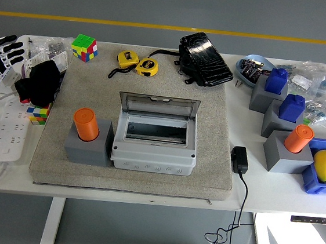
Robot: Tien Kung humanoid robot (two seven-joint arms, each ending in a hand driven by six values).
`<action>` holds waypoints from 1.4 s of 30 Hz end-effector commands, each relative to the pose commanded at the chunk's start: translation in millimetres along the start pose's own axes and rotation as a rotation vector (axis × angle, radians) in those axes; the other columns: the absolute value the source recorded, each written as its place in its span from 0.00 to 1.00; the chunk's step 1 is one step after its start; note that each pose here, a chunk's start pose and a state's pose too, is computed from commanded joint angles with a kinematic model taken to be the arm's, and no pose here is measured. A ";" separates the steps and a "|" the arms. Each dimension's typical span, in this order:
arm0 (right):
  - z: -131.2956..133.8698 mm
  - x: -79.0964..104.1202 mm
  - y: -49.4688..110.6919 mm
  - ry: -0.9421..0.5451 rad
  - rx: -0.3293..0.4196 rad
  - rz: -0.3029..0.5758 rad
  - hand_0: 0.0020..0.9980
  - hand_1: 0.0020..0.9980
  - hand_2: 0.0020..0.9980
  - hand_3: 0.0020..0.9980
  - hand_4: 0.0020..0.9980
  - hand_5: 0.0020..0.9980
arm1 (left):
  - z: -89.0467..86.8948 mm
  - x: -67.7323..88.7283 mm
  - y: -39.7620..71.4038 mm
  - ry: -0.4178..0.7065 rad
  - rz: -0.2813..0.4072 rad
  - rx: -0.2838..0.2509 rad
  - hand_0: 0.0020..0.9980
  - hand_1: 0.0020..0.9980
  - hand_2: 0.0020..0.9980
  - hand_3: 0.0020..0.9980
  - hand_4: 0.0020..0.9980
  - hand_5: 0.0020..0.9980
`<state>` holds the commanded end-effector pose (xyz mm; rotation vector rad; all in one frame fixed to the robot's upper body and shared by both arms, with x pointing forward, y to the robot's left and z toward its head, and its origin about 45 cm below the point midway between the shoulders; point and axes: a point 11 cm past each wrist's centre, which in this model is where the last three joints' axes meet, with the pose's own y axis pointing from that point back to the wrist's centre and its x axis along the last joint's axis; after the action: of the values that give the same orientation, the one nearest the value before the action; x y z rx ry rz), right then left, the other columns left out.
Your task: Fetch the battery,place it into the box,close the lid of the box
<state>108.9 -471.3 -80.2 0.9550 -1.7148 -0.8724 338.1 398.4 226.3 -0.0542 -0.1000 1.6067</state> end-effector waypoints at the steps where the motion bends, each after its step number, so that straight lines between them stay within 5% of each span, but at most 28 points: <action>1: -0.2 -0.1 0.0 0.000 0.000 0.000 0.88 0.83 0.80 0.86 1.00 1.00 | 1.5 -1.6 0.4 -0.010 -0.005 -0.007 0.79 0.80 0.78 0.78 1.00 0.96; 5: 0.5 -0.4 0.0 -0.003 -0.001 -0.001 0.88 0.83 0.80 0.86 1.00 1.00 | 10.1 -10.8 3.9 -0.101 -0.029 -0.041 0.79 0.80 0.78 0.78 1.00 0.96; 10: 2.9 -0.5 0.0 -0.004 -0.006 -0.001 0.88 0.83 0.80 0.86 1.00 1.00 | 18.0 -40.5 12.2 -0.163 -0.099 -0.076 0.84 0.86 0.83 0.83 1.00 0.92; 13: 3.0 -0.9 0.0 -0.005 -0.006 -0.001 0.88 0.83 0.80 0.86 1.00 1.00 | 15.5 -51.1 14.8 -0.166 -0.119 -0.078 0.84 0.86 0.83 0.83 1.00 0.92; 14: 2.2 -1.4 0.1 -0.006 -0.004 -0.002 0.88 0.83 0.80 0.86 1.00 1.00 | 12.5 -56.5 16.5 -0.159 -0.127 -0.074 0.88 0.94 0.93 0.91 1.00 0.81; 20: 1.5 -2.4 0.1 -0.009 -0.002 -0.004 0.88 0.83 0.80 0.86 1.00 1.00 | 0.9 -78.4 22.1 -0.140 -0.168 -0.057 0.93 0.98 0.97 0.97 1.00 0.79; 42: 2.3 -1.0 0.1 -0.005 -0.004 0.000 0.88 0.83 0.80 0.85 1.00 1.00 | -27.0 -99.6 34.2 -0.011 -0.201 0.015 0.84 0.96 0.98 1.00 1.00 0.78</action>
<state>106.9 -470.0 -81.2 0.9502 -1.7169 -0.8791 310.5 298.5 193.3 -0.0228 -0.0988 1.4066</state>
